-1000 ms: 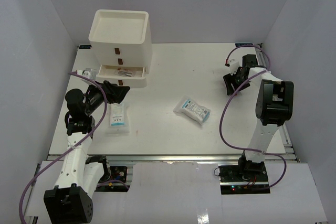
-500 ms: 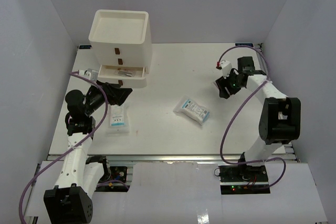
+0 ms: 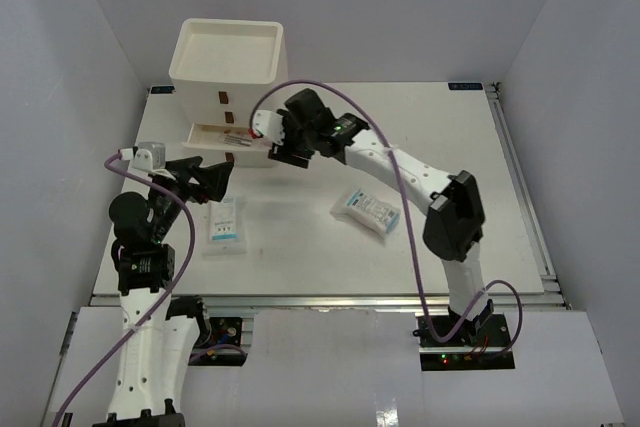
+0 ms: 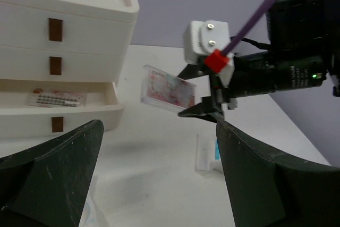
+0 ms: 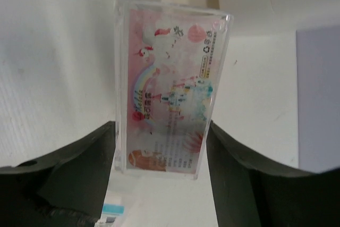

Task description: Organize the makeup

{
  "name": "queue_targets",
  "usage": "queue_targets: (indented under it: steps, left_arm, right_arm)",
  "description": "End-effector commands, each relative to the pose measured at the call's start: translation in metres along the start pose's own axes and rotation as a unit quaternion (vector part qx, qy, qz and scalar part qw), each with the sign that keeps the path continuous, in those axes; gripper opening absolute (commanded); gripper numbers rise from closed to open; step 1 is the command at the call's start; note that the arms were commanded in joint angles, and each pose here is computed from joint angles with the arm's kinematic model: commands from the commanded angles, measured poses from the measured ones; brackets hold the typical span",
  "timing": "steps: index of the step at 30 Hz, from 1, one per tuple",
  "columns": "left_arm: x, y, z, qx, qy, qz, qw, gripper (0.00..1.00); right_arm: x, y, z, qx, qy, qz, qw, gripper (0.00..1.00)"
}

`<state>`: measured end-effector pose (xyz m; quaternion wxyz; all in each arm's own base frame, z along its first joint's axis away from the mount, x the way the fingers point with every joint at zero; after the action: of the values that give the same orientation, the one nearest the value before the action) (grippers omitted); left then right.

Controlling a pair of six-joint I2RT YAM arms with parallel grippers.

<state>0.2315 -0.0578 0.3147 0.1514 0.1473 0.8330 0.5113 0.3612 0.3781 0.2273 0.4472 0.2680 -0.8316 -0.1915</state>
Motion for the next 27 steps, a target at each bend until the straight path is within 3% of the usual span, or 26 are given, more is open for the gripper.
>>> queue_targets:
  steps: [1,6,9,15,19,21,23,25,27]
  left_arm:
    - [0.013,0.012,0.014,-0.020,0.085,-0.024,0.996,0.98]
    - [0.023,0.016,0.027,-0.033,0.144,-0.042,0.988,0.98]
    - [0.030,0.022,0.033,-0.038,0.180,-0.056,0.981,0.98]
    - [0.033,0.019,0.038,-0.038,0.195,-0.056,0.978,0.98]
    - [0.033,0.019,0.037,-0.038,0.196,-0.056,0.978,0.98]
    - [0.033,0.018,0.038,-0.037,0.196,-0.055,0.978,0.98]
    - [0.033,0.017,0.038,-0.037,0.194,-0.054,0.979,0.98]
    - [0.033,0.016,0.038,-0.036,0.195,-0.053,0.979,0.98]
    - [0.033,0.015,0.038,-0.036,0.194,-0.052,0.979,0.98]
  right_arm:
    - [-0.047,0.045,-0.026,0.039,-0.112,0.031,0.992,0.15]
    - [-0.080,0.083,-0.053,0.085,-0.269,-0.015,0.959,0.16]
    - [-0.096,0.089,-0.062,0.075,-0.316,-0.038,0.945,0.15]
    - [-0.114,0.083,-0.072,0.068,-0.364,-0.061,0.927,0.17]
    - [-0.130,0.064,-0.072,0.063,-0.365,-0.051,0.927,0.21]
    - [-0.136,0.055,-0.073,0.058,-0.361,-0.046,0.930,0.28]
    - [-0.146,0.041,-0.066,0.056,-0.347,-0.038,0.935,0.40]
    - [-0.149,0.037,-0.060,0.057,-0.334,-0.042,0.940,0.56]
    - [-0.150,0.034,-0.052,0.057,-0.322,-0.046,0.944,0.82]
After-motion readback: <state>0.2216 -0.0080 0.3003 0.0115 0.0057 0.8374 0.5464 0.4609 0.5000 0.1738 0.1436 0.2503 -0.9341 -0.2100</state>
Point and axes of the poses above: each gripper's point midway between its finger pads, its own x axis back along the fingers, its own z axis along the line the jaws close on, y = z × x, the point moved 4 cm from there along x, back along the fingers, and after that the axes turned 6 degrees about x, right-handed, at the moved point
